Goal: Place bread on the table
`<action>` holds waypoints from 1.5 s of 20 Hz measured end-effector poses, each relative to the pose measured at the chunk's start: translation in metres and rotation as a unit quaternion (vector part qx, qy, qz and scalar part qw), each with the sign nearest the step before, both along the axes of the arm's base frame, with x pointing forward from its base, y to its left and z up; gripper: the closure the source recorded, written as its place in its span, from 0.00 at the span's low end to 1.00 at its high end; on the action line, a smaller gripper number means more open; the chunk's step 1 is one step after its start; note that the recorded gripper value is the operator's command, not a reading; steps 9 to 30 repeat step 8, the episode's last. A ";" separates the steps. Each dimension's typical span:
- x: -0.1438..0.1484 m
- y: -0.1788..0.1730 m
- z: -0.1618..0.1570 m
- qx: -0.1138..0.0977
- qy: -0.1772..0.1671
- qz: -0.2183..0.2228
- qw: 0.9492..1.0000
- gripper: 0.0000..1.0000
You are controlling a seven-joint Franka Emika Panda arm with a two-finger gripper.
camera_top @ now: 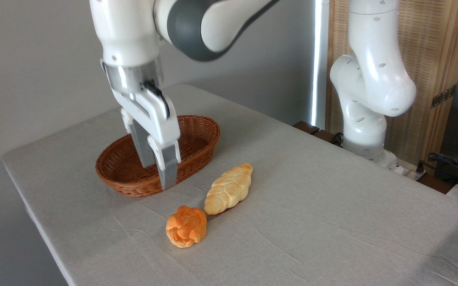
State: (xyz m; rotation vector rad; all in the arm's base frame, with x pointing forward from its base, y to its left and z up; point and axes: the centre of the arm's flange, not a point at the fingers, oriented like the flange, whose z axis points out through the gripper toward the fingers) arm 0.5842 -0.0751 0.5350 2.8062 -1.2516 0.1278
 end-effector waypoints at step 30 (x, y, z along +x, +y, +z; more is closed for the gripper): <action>0.002 0.002 0.026 -0.006 -0.021 0.036 0.999 0.00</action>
